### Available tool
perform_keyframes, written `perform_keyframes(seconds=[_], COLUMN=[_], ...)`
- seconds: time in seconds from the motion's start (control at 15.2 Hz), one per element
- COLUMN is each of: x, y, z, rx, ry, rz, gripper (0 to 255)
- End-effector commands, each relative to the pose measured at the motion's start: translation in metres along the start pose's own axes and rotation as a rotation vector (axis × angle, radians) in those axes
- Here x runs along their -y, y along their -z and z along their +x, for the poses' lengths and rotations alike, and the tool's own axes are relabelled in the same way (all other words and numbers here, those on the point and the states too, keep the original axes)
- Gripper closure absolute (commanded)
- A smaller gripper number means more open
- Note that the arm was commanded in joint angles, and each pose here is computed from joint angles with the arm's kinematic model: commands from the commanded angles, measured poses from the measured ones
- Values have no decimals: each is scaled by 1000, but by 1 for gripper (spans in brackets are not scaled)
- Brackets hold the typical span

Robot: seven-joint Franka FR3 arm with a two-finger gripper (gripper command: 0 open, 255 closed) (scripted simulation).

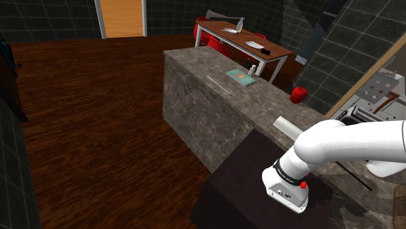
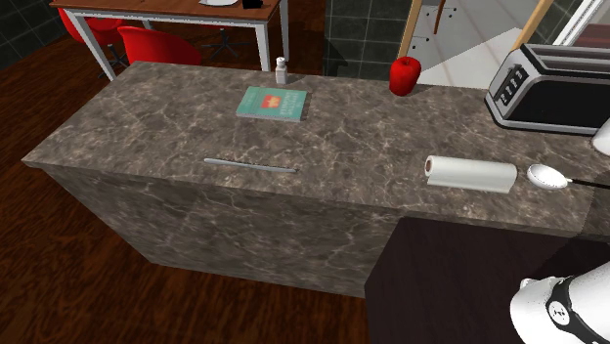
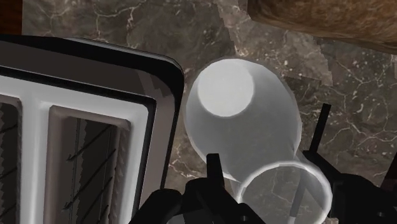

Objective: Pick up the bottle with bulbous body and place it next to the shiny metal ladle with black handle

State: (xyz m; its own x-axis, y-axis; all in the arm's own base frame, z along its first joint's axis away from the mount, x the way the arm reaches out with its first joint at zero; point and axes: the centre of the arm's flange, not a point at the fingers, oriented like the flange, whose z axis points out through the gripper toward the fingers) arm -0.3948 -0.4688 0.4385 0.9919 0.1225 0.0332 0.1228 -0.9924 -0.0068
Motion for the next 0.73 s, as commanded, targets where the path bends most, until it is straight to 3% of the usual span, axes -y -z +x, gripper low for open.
perform_keyframes(seconds=[0.0,0.46,0.53,0.66], x=[0,0,0,0], y=[-6,-6,-6,-6], z=[-1,-1,-1,-1], rx=[0,0,0,0], ry=[0,0,0,0], rz=[-1,-1,-1,-1], gripper=[255,255,0,0])
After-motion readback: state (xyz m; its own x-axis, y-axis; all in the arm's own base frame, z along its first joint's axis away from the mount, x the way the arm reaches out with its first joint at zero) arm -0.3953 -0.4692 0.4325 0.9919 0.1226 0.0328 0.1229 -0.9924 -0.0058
